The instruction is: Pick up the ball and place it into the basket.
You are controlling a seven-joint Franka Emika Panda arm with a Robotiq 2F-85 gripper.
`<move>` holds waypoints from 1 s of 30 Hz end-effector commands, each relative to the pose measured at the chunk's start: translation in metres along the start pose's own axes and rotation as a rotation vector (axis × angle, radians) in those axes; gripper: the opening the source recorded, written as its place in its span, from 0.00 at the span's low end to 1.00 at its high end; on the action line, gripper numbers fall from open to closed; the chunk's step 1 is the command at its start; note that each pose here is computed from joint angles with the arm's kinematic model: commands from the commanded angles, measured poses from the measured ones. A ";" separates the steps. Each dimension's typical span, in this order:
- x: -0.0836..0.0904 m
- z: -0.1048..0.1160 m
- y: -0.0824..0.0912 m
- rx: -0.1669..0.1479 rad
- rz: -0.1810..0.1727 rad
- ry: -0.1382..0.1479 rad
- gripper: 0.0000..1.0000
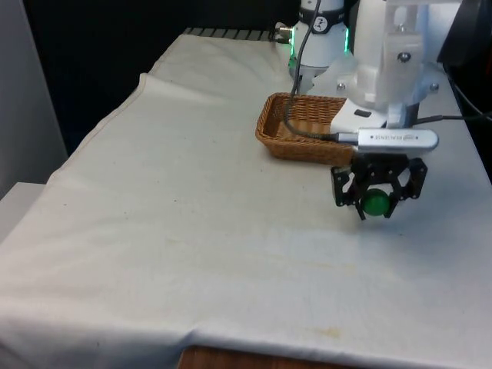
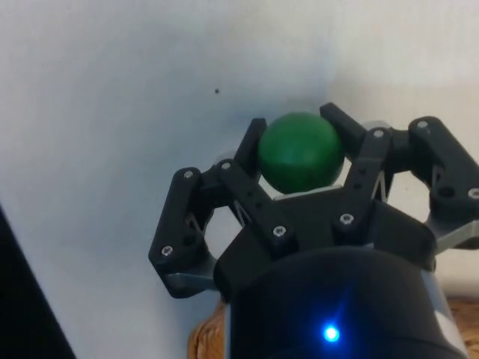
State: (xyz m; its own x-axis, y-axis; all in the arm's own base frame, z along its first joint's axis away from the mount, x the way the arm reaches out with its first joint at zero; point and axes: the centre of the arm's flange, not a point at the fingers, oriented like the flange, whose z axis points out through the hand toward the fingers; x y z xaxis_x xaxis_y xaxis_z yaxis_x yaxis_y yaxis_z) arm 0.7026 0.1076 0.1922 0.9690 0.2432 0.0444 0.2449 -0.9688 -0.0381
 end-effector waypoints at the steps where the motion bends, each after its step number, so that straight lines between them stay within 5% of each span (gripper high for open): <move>1: 0.000 -0.007 -0.001 -0.002 0.002 -0.001 0.00; 14: 0.001 -0.046 0.002 0.025 0.005 0.005 0.00; 30: -0.023 -0.104 0.005 0.056 0.041 0.014 0.00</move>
State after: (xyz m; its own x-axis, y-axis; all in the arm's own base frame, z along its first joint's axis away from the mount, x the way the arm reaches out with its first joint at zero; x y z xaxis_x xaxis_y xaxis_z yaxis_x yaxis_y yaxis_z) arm 0.6790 0.0920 0.2943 0.9767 0.2063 0.0586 0.2116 -0.9717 -0.1049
